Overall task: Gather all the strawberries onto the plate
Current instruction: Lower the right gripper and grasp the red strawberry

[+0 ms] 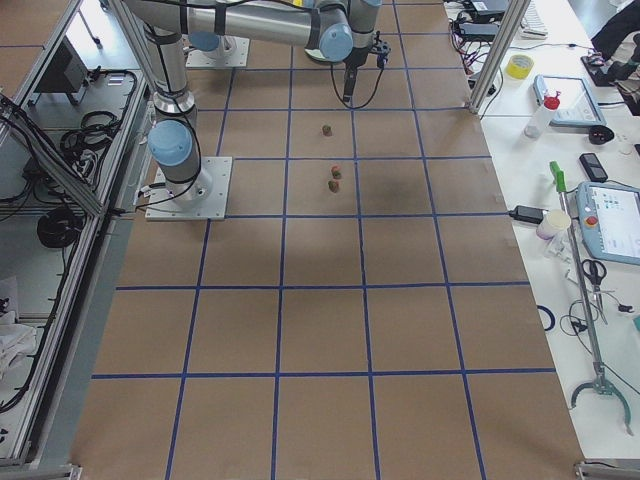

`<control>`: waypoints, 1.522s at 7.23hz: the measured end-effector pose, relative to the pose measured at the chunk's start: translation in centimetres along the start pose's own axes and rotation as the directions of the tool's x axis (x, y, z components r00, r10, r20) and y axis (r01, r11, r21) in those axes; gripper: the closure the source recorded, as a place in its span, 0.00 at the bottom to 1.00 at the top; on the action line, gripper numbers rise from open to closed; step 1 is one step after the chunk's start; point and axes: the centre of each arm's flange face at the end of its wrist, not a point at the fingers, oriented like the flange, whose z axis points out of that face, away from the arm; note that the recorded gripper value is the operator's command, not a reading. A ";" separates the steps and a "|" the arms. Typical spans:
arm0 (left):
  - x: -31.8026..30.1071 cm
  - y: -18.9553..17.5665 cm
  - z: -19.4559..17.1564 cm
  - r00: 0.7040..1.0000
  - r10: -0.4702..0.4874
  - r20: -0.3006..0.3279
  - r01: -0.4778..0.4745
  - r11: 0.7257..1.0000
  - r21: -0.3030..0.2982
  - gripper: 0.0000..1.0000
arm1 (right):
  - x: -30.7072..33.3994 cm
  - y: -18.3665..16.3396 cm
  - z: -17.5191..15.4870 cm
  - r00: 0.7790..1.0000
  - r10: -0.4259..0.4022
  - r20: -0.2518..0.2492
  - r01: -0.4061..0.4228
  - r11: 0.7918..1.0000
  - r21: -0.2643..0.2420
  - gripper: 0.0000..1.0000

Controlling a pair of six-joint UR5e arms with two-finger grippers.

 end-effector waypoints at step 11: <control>-0.1 0.0 0.7 1.000 0.010 0.004 -0.010 1.000 -0.012 0.00 | -2.3 5.0 16.5 1.000 0.020 0.020 -0.020 1.000 0.002 0.88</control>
